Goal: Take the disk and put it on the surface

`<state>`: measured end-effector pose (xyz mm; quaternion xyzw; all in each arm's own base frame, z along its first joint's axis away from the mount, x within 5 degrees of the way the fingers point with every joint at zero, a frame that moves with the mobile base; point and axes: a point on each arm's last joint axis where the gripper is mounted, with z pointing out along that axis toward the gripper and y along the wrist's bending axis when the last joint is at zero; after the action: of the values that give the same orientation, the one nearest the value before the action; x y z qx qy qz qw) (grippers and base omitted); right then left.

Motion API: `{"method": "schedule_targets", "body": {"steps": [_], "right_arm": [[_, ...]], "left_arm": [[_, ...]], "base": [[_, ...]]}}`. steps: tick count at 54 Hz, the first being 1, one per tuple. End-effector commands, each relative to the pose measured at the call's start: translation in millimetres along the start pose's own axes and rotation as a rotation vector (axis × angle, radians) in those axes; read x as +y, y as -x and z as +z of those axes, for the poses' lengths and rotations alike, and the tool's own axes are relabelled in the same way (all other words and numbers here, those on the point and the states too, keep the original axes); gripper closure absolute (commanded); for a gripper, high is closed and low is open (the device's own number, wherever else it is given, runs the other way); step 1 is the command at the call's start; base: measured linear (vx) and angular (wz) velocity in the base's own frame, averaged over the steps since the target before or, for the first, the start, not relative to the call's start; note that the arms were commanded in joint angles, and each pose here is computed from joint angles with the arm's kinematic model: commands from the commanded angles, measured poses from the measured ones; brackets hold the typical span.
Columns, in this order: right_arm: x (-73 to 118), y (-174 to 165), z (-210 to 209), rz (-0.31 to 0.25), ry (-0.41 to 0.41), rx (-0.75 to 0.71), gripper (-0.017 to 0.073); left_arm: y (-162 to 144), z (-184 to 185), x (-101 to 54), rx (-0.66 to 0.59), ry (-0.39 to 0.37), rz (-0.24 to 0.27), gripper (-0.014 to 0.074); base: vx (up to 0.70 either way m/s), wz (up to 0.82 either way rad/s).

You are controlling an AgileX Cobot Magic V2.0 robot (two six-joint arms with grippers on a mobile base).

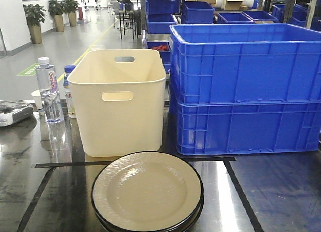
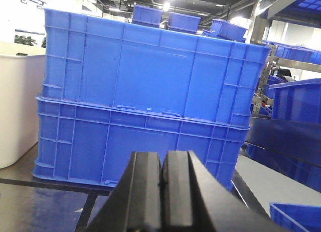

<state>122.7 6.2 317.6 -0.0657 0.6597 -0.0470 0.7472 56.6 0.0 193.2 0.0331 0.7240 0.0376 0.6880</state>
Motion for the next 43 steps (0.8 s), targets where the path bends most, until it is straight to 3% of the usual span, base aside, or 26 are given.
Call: {"method": "schedule_targets", "body": {"steps": [1, 43], "right_arm": [[-4.4, 15.4, 1.8, -0.008, -0.037, -0.099, 0.0568], [-4.3, 15.4, 1.8, -0.009, -0.037, -0.099, 0.0568]], "left_arm": [[-1.1, 0.0, 0.2, -0.061, 0.006, -0.018, 0.0594], [-1.4, 0.0, 0.1, -0.057, 0.006, -0.015, 0.0592]], "base": [[0.0, 0.0], [0.0, 0.0]]}}
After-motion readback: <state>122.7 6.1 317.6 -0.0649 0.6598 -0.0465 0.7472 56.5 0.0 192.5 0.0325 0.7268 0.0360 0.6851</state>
